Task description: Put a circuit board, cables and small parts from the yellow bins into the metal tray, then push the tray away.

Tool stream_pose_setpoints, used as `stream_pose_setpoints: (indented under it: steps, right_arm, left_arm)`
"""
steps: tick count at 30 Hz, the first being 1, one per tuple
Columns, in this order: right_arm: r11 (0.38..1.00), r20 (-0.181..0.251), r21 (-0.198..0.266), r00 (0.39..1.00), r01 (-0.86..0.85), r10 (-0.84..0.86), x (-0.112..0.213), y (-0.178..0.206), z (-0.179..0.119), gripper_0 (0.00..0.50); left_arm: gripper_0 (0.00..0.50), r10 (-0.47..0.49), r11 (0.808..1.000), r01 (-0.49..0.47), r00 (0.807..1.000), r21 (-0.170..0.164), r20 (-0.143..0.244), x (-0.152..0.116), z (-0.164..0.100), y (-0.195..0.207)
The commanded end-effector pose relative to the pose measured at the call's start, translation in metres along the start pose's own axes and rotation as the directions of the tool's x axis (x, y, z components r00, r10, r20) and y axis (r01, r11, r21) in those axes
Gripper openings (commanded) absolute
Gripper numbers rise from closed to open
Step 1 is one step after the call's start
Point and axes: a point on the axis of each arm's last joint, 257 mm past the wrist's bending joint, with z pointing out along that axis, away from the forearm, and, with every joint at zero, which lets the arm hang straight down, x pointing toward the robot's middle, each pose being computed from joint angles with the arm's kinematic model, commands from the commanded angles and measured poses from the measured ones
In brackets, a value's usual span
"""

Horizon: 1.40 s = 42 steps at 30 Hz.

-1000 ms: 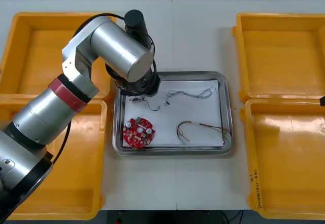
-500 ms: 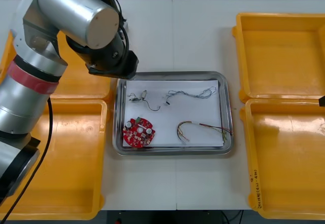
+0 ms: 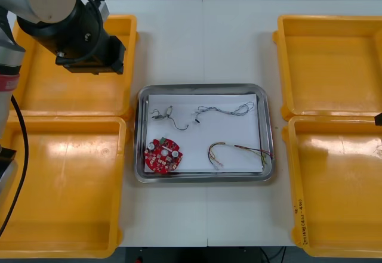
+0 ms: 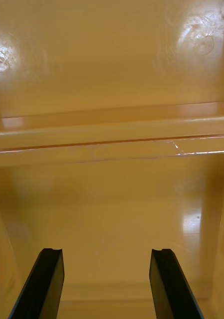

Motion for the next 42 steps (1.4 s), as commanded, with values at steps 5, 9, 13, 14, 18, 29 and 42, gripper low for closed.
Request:
stream_pose_setpoints:
  steps: [5,9,13,14,18,29,42]
  right_arm:
    - [0.999,-0.001,0.000,0.999,-0.032,0.032,0.004,0.002,-0.001,0.500]
    - [0.999,-0.001,0.002,0.999,-0.033,0.033,0.004,0.002,0.000,0.500]
    - [0.999,-0.003,0.000,0.999,-0.037,0.037,0.005,0.003,0.000,0.500]
    - [0.999,-0.002,-0.001,0.999,-0.038,0.038,0.004,0.003,0.000,0.500]
    - [0.999,-0.001,-0.002,0.999,-0.044,0.044,0.004,0.003,-0.001,0.500]
    - [1.000,0.028,-0.024,1.000,-0.013,0.014,-0.010,0.014,-0.010,0.500]
    - [0.987,0.034,-0.063,0.988,0.150,-0.149,-0.030,0.074,-0.014,0.500]
  left_arm:
    - [0.500,0.040,0.999,-0.038,0.997,-0.019,0.071,-0.010,-0.028,0.050]
    - [0.500,0.029,0.999,-0.027,0.997,-0.026,0.071,-0.001,-0.028,0.065]
    - [0.500,0.022,0.999,-0.020,0.997,-0.033,0.071,0.008,-0.028,0.079]
    - [0.500,0.017,0.999,-0.014,0.998,-0.040,0.067,0.014,-0.027,0.087]
    - [0.500,0.008,0.999,-0.005,0.998,-0.047,0.063,0.024,-0.026,0.101]
    - [0.500,0.055,0.997,-0.050,0.995,-0.057,0.083,0.048,-0.034,0.134]
    - [0.500,0.043,0.993,-0.038,0.998,-0.111,0.051,0.099,-0.028,0.166]
